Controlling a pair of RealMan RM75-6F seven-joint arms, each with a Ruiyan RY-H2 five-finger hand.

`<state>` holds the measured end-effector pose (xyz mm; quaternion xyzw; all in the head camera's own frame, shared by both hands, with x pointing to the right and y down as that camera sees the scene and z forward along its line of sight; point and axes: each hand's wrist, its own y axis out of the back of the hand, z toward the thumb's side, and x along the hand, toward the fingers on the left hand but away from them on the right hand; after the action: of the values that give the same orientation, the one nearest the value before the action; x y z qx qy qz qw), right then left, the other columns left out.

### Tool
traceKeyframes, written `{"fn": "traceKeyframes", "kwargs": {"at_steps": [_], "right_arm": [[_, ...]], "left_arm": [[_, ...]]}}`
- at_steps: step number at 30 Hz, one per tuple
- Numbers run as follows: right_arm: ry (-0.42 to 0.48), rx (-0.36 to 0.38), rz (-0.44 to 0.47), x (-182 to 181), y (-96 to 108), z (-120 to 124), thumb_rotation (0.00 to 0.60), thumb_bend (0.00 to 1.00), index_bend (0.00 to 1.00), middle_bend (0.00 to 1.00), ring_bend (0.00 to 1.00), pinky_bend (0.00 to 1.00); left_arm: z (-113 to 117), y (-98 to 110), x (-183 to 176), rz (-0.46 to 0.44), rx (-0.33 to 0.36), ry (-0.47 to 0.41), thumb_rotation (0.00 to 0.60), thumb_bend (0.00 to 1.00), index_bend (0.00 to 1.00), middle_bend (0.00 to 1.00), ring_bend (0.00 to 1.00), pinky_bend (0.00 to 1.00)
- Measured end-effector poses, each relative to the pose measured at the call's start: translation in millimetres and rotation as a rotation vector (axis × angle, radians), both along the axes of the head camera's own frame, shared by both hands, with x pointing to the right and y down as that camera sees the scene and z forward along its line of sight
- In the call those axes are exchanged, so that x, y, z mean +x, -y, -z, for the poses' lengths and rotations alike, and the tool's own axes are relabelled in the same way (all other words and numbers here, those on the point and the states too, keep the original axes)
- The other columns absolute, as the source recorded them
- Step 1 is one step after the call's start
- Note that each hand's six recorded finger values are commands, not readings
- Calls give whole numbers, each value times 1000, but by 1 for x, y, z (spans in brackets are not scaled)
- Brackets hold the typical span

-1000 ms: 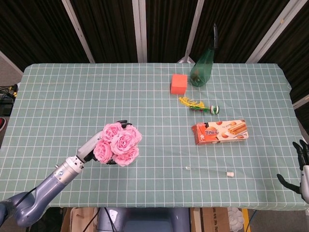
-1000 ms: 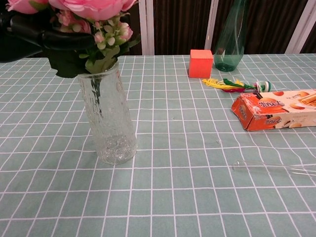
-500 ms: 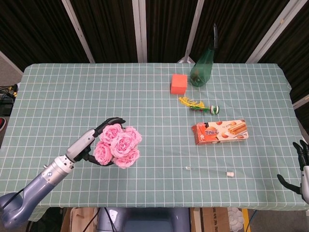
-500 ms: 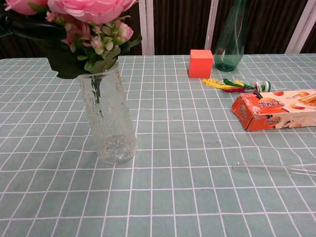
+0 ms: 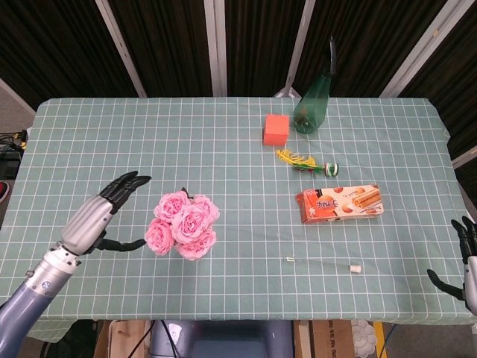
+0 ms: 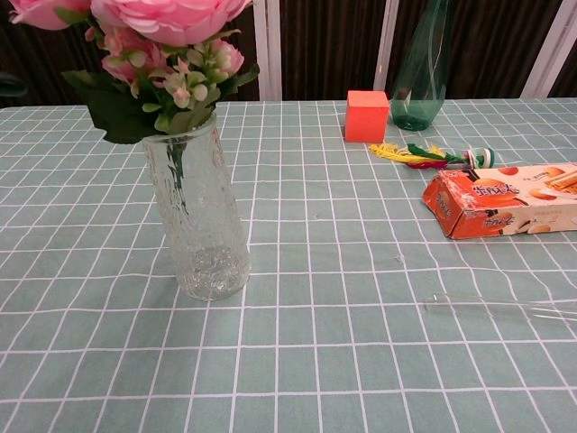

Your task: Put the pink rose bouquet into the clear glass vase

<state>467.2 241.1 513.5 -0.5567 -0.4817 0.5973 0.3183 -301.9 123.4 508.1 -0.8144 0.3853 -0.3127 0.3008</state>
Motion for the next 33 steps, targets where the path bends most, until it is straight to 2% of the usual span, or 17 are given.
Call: {"fn": "traceKeyframes", "kwargs": {"at_steps": [4, 6, 9, 12, 18, 20, 24, 33], "right_arm": [[2, -3, 12, 0, 0, 1, 600, 210, 105, 46, 29, 0], [4, -5, 24, -1, 0, 1, 600, 209, 105, 46, 29, 0], [12, -7, 46, -4, 0, 0, 600, 210, 105, 46, 29, 0], [14, -12, 66, -6, 0, -1, 600, 210, 104, 46, 29, 0], [13, -30, 105, -11, 1, -6, 600, 209, 105, 46, 29, 0], [11, -32, 118, -12, 2, -7, 600, 210, 105, 46, 29, 0], [3, -38, 143, -15, 2, -10, 600, 210, 105, 46, 29, 0], [0, -33, 161, -20, 4, -15, 600, 209, 105, 46, 29, 0]], "left_arm": [[11, -10, -32, 69, 158, 213, 600, 219, 86, 89, 26, 134], [15, -22, -58, 145, 227, 335, 600, 220, 86, 89, 26, 134], [18, -46, -96, 268, 278, 480, 600, 221, 87, 89, 26, 134], [11, -62, -120, 328, 268, 543, 600, 224, 86, 87, 21, 127], [-18, -86, -149, 381, 143, 511, 600, 226, 89, 66, 16, 123], [-26, -91, -154, 388, 120, 501, 600, 226, 92, 62, 16, 123], [-34, -97, -155, 393, 117, 477, 600, 225, 92, 62, 16, 123], [-35, -97, -156, 388, 109, 429, 600, 225, 90, 51, 16, 121]]}}
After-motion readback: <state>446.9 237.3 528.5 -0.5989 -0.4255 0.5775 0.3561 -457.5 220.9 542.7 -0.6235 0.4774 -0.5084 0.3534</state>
